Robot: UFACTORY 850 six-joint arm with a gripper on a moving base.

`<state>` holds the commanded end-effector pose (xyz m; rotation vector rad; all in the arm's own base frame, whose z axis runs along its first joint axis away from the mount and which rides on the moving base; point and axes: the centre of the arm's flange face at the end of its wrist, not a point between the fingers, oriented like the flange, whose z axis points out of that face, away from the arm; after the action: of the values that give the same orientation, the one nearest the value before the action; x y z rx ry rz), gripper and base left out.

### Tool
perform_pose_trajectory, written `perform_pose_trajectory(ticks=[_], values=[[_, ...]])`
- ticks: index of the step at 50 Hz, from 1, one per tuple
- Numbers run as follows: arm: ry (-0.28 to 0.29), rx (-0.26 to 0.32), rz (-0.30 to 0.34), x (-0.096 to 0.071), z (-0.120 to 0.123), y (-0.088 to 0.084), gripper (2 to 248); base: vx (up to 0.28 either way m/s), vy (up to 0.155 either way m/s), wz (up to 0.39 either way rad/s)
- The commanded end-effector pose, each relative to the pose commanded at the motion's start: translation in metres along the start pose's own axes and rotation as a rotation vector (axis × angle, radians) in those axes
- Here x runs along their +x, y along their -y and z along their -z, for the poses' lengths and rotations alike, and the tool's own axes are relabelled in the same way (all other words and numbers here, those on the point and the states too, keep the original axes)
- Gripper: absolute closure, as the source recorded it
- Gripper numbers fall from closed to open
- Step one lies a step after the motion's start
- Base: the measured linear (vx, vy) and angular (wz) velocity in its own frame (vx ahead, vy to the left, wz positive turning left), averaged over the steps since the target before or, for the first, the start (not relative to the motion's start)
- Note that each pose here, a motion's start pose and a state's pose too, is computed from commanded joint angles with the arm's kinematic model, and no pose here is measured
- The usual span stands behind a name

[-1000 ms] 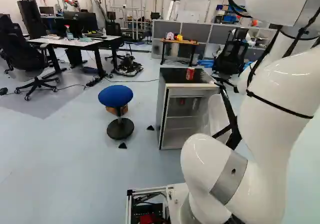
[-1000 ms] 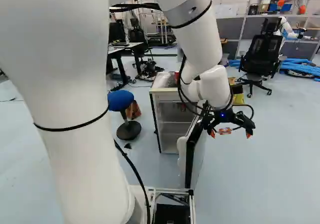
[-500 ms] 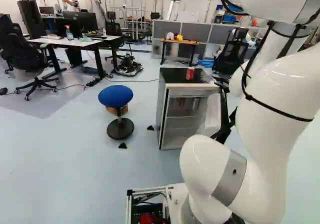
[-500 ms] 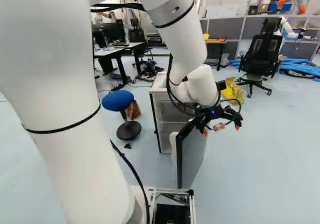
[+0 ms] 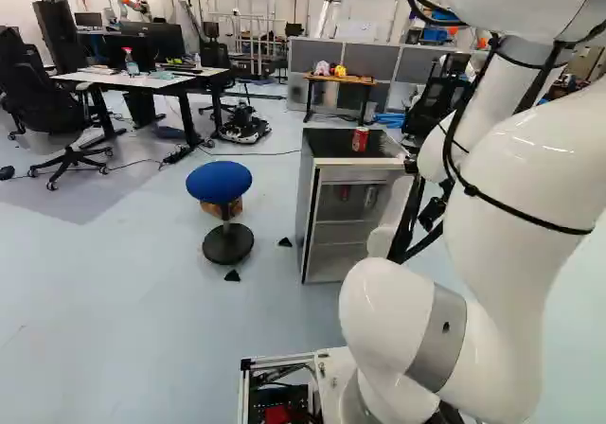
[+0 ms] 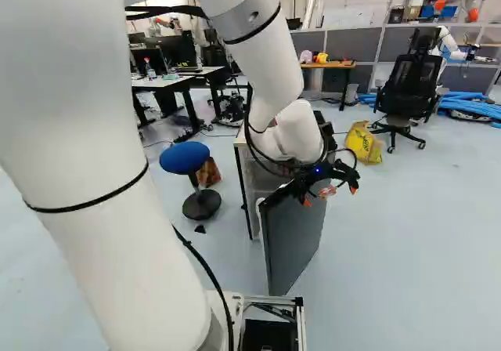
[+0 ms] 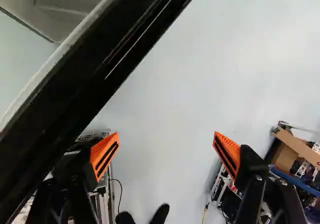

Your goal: Grab a drink from the fridge

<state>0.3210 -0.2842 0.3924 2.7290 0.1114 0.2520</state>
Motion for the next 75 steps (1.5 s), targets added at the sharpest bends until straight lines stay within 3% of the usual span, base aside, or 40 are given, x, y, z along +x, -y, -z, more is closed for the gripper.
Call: perform_pose_trajectory(ticks=[41,75], values=[[-0.056,0.027,0.123,0.039,0.013,0.046,3,0.000,0.000,0.000],[-0.096,0.073,0.121,0.072,0.022,0.082,3,0.000,0.000,0.000]])
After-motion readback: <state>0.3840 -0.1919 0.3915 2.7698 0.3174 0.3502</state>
